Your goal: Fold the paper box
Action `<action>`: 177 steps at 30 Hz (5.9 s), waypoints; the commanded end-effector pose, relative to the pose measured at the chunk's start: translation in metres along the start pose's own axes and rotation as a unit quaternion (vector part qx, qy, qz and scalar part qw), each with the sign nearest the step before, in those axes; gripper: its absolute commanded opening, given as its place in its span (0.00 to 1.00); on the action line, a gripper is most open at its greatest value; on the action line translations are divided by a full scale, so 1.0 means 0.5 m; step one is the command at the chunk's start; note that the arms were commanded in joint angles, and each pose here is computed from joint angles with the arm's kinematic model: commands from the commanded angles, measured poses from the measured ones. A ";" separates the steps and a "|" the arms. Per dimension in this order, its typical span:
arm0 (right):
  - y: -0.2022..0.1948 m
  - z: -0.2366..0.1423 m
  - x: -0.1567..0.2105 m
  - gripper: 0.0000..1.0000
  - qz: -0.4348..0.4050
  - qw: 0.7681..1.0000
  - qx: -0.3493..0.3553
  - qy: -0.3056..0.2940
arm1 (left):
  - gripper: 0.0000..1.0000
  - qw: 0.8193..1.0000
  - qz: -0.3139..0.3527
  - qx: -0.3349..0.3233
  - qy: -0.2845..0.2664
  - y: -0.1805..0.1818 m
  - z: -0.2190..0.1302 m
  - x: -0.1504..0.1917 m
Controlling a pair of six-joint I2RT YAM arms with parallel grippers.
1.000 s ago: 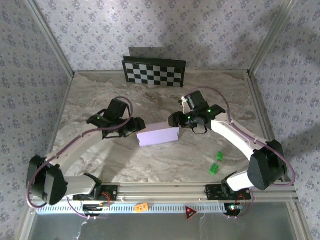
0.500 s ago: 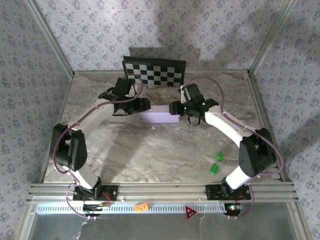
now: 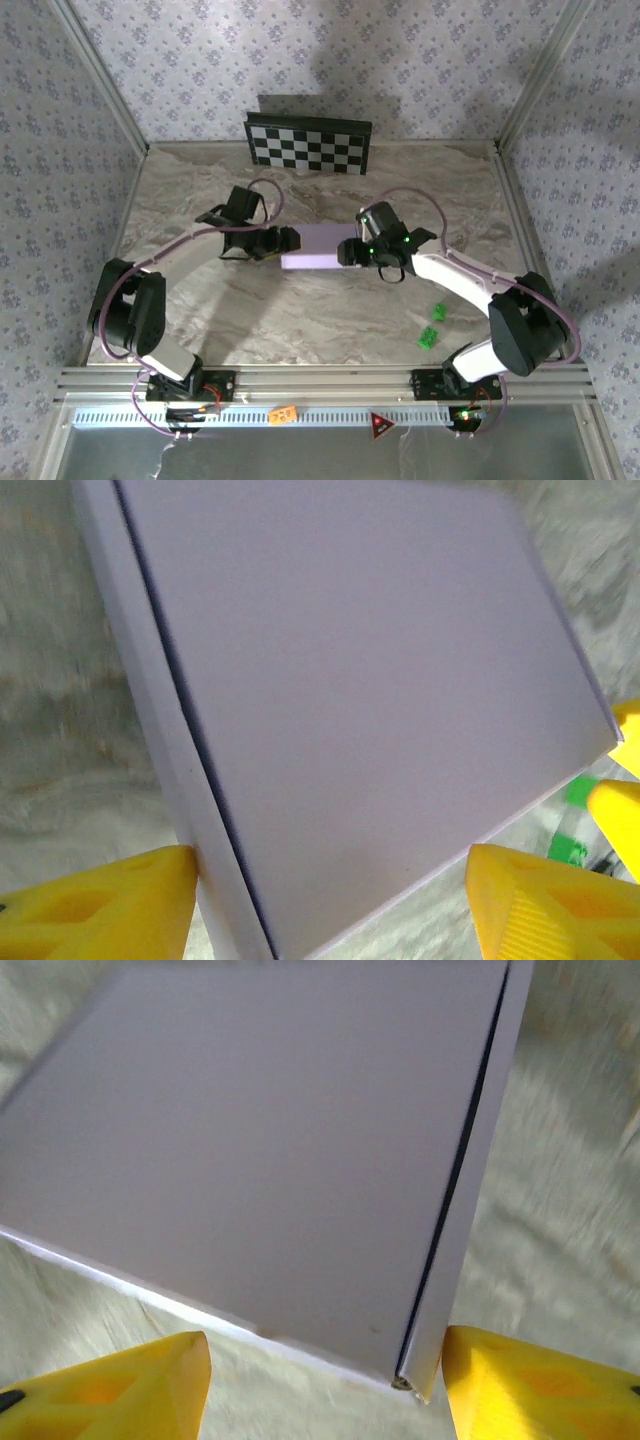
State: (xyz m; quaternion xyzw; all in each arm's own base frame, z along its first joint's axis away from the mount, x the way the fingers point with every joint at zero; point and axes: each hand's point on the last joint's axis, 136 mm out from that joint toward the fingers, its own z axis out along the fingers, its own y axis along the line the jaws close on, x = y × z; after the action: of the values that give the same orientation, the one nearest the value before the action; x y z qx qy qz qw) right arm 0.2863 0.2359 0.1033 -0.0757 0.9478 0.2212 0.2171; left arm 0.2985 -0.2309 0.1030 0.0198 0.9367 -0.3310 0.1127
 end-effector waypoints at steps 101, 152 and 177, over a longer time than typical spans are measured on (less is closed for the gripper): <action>0.500 0.398 -0.386 0.77 -0.061 0.948 -0.159 -0.267 | 0.73 0.906 -0.291 -0.119 -0.284 0.611 -0.370 -0.462; -0.495 -0.184 -0.081 0.99 -0.038 0.892 0.342 -0.294 | 1.00 0.890 0.102 -0.268 -0.355 0.397 -0.239 -0.190; -0.522 -0.123 -0.147 0.99 -0.048 0.899 0.256 -0.351 | 1.00 0.853 0.172 -0.245 -0.427 0.398 -0.231 -0.204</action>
State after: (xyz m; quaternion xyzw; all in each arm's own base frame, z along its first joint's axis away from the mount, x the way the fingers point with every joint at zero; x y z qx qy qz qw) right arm 0.3792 -0.0224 0.0703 0.0263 0.8399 -0.0175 0.5418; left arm 0.3926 0.0013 0.0805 -0.0012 0.8480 -0.0430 0.5282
